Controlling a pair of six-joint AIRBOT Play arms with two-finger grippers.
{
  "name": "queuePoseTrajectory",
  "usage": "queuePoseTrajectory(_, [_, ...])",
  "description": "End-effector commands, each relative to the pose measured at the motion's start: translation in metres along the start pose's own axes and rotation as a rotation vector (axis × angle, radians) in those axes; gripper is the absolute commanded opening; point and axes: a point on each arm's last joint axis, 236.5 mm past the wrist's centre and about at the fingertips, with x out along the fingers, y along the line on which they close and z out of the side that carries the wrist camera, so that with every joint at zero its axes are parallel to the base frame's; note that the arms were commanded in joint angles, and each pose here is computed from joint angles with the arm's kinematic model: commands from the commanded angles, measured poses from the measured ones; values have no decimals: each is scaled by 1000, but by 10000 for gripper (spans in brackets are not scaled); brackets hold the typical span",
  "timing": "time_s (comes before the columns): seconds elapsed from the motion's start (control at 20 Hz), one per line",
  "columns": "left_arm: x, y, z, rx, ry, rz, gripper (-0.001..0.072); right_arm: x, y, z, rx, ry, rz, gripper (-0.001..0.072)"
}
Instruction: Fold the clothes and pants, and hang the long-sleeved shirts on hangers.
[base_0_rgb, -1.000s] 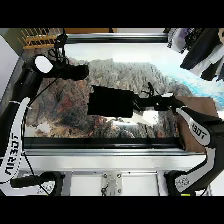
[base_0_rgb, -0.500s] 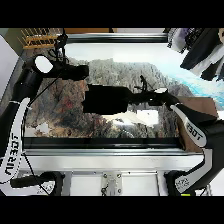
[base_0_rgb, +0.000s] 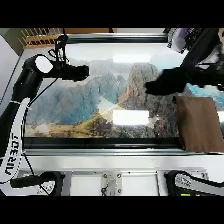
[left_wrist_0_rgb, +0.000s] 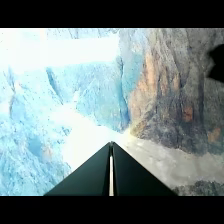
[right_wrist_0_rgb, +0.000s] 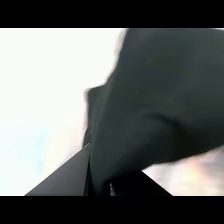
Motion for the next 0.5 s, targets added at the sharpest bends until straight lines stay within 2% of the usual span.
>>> queuePoseTrajectory(0.0, [0,-1,0,0,1,-1,13,-70,-64,28,122,-101,-128,17])
queuePoseTrajectory(0.25, [0,-1,-2,-2,7,-4,13,-106,-85,18,163,-84,-177,17])
queuePoseTrajectory(0.45, [0,-1,-6,-1,25,-3,13,-148,-124,11,176,-126,-429,17])
